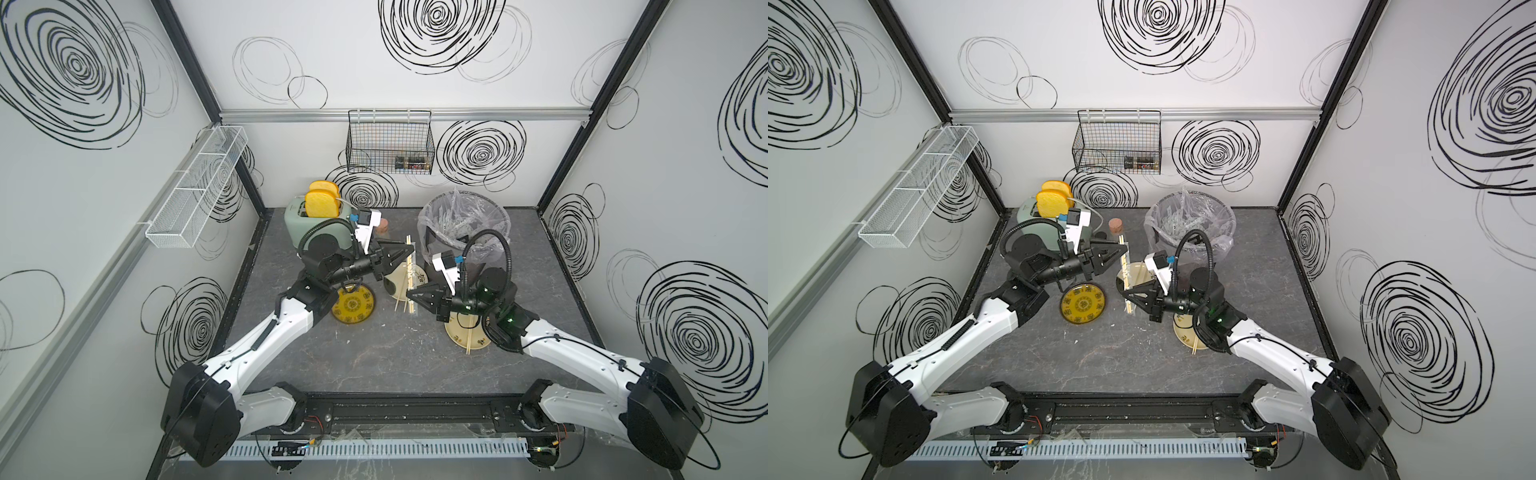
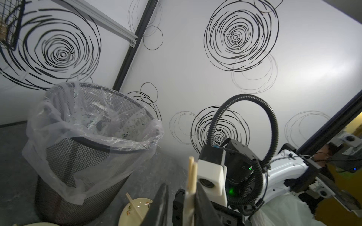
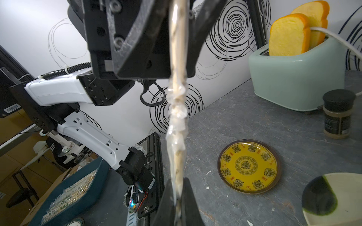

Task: Remove the packaging of disposable chopsticks
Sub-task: Remove the packet bag from the disposable chopsticks.

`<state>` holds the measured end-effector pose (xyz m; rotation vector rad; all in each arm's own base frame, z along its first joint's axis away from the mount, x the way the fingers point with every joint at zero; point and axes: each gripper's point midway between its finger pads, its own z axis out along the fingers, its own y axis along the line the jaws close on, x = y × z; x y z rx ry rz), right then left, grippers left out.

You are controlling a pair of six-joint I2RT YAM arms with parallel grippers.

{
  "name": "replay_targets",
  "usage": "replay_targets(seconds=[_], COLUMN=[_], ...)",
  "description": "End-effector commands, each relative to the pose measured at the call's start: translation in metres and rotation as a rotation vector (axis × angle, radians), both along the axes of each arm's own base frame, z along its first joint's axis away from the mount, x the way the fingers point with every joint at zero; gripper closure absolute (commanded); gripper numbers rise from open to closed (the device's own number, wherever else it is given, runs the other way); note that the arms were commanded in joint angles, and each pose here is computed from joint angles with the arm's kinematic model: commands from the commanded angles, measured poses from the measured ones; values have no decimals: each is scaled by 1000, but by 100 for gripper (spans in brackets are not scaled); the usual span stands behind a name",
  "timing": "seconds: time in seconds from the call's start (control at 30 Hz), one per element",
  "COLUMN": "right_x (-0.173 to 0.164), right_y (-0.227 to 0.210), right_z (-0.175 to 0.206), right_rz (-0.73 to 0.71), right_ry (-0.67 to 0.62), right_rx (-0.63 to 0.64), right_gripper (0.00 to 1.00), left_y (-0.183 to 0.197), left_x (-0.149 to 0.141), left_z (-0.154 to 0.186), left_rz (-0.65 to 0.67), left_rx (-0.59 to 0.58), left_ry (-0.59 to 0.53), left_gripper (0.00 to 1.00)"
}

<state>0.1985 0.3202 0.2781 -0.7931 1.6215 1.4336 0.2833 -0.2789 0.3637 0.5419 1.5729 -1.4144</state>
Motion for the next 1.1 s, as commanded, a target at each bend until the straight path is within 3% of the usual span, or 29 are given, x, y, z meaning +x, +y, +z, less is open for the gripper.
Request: replay_targets(seconds=[0.0, 0.5, 1.07], right_x=[-7, -4, -3], right_y=[-3, -3, -6], right_z=[24, 27, 30], right_rz=[8, -3, -23], right_ry=[-77, -84, -79], right_rx=[57, 58, 68], right_gripper=[100, 100, 100], left_y=[1, -6, -17], left_x=[-7, -42, -72], left_z=[-9, -78, -113], left_rz=[-14, -15, -47], left_rx=[-24, 27, 59], left_ry=[9, 140, 208], left_gripper=[87, 95, 93])
